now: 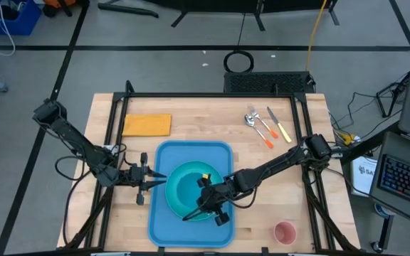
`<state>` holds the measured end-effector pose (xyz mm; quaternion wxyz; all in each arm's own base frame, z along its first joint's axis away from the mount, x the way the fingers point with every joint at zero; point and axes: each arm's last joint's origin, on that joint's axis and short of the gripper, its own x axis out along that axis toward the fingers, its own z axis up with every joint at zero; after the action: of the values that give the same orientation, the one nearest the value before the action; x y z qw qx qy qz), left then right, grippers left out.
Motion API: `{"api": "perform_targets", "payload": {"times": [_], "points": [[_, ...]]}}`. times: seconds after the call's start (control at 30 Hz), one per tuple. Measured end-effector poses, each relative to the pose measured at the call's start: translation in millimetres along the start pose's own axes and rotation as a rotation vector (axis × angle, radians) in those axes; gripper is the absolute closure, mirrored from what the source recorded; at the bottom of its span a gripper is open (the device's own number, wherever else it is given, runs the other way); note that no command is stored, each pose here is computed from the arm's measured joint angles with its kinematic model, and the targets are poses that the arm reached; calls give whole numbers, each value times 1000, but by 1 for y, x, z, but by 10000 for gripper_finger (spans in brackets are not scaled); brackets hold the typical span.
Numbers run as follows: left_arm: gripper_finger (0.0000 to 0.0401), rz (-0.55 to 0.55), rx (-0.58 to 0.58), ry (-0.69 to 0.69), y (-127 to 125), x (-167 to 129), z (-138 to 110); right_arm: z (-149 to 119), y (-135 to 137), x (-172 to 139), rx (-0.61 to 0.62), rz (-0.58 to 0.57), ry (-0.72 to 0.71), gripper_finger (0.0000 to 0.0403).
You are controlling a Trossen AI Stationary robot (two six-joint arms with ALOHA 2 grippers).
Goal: Set up tray
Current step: Put the blue bowl on top of the light blue plate, then put the pink cup on the blue tray to the bottom right of the light blue plate
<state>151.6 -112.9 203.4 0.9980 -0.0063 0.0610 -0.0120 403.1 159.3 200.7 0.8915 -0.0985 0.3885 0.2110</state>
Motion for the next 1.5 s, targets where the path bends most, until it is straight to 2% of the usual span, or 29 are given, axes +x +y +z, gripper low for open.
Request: {"api": "perform_targets", "payload": {"times": [0.13, 0.6, 0.97, 1.2, 1.37, 1.5], "points": [[324, 0, -3, 0, 0, 0, 0, 2, 1, -1, -13, 29, -16, 391], [325, 0, -6, 0, 0, 0, 0, 1, 0, 0, -12, -7, -5, 368], [325, 1, -5, 15, 0, 0, -2, 2, 0, -3, -18, -8, -8, 367], [325, 3, 2, 26, 0, 0, -3, 10, 3, -26, -15, -11, -29, 367], [325, 3, 1, 29, 0, 0, -3, 15, 12, -48, 2, -94, -21, 367], [325, 2, -26, 30, 0, 0, -4, 14, 22, -65, 108, -95, 12, 367]]}}
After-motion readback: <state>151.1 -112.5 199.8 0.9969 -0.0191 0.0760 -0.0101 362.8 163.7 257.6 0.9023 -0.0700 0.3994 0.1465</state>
